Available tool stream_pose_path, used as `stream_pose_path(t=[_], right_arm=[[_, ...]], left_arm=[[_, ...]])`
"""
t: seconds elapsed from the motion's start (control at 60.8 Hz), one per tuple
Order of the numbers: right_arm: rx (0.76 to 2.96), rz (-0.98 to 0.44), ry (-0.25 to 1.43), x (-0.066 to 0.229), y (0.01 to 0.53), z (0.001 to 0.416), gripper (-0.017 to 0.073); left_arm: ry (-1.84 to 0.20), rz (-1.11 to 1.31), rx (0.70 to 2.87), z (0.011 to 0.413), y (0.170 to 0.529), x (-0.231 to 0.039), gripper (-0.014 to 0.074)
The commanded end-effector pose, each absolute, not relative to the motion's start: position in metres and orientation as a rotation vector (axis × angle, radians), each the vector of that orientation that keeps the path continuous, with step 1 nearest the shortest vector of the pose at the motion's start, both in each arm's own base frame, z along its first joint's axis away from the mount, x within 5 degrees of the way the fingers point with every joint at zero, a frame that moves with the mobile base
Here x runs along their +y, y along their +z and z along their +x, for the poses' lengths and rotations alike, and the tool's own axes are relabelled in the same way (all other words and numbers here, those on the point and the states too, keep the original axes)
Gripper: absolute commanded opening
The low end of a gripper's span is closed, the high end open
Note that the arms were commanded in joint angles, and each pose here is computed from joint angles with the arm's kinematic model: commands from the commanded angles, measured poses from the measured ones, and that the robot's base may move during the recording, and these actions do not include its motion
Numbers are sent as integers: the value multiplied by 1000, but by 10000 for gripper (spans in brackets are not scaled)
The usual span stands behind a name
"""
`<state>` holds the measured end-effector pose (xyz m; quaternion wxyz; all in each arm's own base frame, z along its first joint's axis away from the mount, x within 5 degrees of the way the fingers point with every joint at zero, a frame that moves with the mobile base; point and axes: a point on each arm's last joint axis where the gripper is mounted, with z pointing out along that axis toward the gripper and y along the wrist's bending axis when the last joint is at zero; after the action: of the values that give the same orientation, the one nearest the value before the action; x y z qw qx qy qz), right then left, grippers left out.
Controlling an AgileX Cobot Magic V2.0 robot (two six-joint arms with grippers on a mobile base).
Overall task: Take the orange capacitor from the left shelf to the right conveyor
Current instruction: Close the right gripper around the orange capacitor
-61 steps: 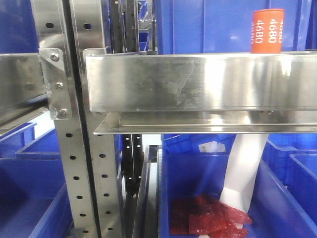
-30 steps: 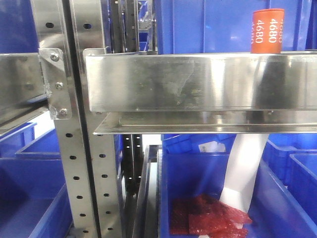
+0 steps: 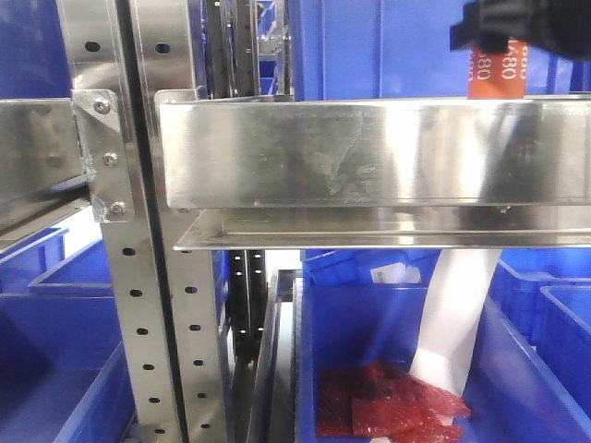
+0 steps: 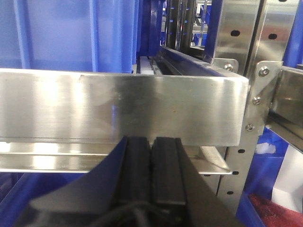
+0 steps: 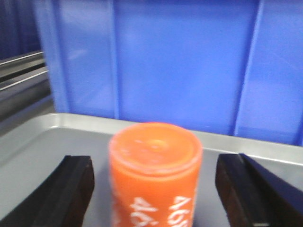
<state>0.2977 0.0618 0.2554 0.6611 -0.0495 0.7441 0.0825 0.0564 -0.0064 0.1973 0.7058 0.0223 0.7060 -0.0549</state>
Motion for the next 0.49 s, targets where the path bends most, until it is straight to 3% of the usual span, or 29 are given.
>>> stream_pose_path(t=[0.0, 0.313, 0.477], right_arm=[[1506, -96, 185, 60, 280, 303, 622], [1495, -95, 182, 62, 259, 316, 611], [1491, -94, 183, 62, 260, 316, 447]], left_arm=[[-130, 44, 1462, 55, 208, -6, -127], [-130, 44, 1462, 55, 208, -6, -127], [-130, 44, 1462, 55, 208, -6, -127]])
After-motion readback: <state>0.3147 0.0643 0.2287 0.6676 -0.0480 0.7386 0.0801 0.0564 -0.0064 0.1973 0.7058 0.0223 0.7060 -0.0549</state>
